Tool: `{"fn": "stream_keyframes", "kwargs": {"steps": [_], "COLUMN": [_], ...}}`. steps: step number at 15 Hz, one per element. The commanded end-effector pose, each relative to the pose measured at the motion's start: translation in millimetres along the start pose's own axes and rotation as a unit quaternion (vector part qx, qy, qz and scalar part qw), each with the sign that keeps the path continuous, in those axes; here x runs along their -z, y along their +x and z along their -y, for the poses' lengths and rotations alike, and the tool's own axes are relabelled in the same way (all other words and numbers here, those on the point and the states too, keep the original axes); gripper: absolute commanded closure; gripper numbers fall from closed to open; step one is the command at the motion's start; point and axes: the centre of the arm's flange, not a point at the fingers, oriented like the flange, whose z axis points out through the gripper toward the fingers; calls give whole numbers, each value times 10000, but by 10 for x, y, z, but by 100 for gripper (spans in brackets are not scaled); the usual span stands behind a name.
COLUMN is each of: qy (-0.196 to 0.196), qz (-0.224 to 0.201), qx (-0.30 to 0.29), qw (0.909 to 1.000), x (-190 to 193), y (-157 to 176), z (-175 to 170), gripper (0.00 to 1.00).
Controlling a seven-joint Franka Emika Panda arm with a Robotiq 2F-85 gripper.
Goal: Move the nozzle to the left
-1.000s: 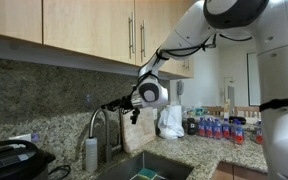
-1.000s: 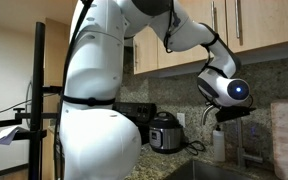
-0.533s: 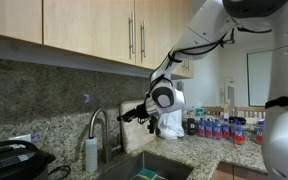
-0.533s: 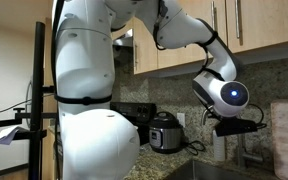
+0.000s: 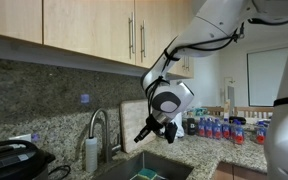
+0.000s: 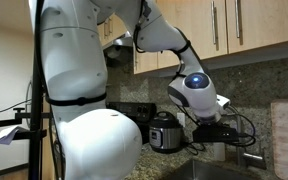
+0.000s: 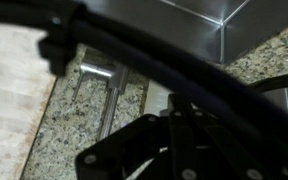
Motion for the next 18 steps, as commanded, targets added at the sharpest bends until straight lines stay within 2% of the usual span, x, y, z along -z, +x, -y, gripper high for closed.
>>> {"fn": "stream_keyframes", "kwargs": {"steps": [1,5,7,8,9,10,13,14,18], "qy": [57,500,614,574,479,472,472,472,472], "qz": [859,1511,1637,1574,1441,1467,1462,1462,1462], "qx": [-467,-983,-1243,-1283,-1098,-1139,-1136,-1135,-1136], "qw": [9952,9823,9767,9775,9823,9815,9816,9816,9816], "x": [748,742,591,511,-184,-214,-227,-227,-227], "y": [161,-174,-271,-293,-632,-629,-614,-614,-614], "z": [217,447,455,446,659,636,635,635,635], "gripper": [96,96,96,96,76,96,78,75,75]}}
